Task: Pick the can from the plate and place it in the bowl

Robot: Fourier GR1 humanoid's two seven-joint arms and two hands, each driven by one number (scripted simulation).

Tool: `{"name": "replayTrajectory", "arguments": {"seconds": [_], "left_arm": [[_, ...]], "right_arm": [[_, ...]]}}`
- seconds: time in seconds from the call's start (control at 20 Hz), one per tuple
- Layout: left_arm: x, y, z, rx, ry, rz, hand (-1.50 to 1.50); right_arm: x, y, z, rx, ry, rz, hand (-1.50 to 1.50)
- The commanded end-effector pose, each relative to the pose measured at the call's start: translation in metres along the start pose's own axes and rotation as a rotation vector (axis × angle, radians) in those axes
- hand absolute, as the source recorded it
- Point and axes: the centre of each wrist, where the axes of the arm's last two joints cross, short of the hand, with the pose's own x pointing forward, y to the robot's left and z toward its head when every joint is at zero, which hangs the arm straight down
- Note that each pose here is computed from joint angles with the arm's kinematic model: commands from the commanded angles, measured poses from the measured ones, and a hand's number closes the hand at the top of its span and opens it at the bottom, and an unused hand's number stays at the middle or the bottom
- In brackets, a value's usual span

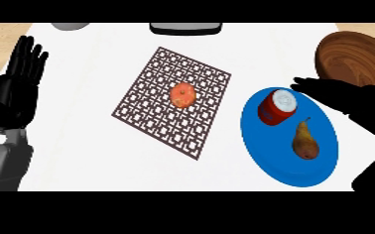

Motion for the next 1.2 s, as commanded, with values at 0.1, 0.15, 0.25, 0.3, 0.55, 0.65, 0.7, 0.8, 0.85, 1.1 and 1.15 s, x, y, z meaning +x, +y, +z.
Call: {"name": "replayTrajectory", "arguments": {"seconds": [0.1,0.15,0.25,0.3,0.55,0.65,0.7,0.8,0.85,1.1,1.15], "left_arm": [[-0.008,-0.021,0.006,-0.004,-0.008,-0.003,0.0],[0.0,0.009,0.014,-0.003,0.003,0.008,0.0],[0.01,0.001,0.003,-0.012,0.002,0.015,0.0],[0.013,-0.007,0.008,0.017,0.012,0.007,0.0],[-0.009,-0.002,0.011,0.002,0.021,-0.007,0.0],[0.004,0.001,0.0,-0.003,0.006,0.0,0.0],[0.006,-0.007,0.001,-0.004,-0.006,-0.015,0.0],[0.006,0.01,-0.003,0.01,-0.005,-0.011,0.0],[0.016,-0.013,-0.006,-0.004,-0.003,-0.002,0.0],[0.017,0.01,0.004,0.012,-0.007,-0.018,0.0],[-0.004,-0.003,0.019,0.0,0.0,-0.008,0.0]], "right_arm": [[-0.006,0.015,-0.037,0.042,0.027,-0.002,-1.5],[-0.015,0.02,-0.035,0.039,0.016,-0.018,-1.5],[-0.024,0.024,-0.049,0.033,0.03,-0.045,-1.5],[-0.037,0.049,-0.024,0.033,0.045,-0.034,-1.5],[-0.052,0.033,-0.055,0.041,0.069,-0.034,-1.5],[-0.039,0.055,-0.077,0.031,0.054,-0.008,-1.5],[-0.051,0.056,-0.061,0.021,0.049,-0.024,-1.5],[-0.049,0.065,-0.074,0.016,0.038,-0.032,-1.5],[-0.052,0.044,-0.074,-0.005,-0.008,-0.049,-1.5],[-0.071,0.052,-0.072,0.004,-0.03,-0.037,-1.5],[-0.056,0.074,-0.086,0.032,-0.033,-0.021,-1.5]]}}
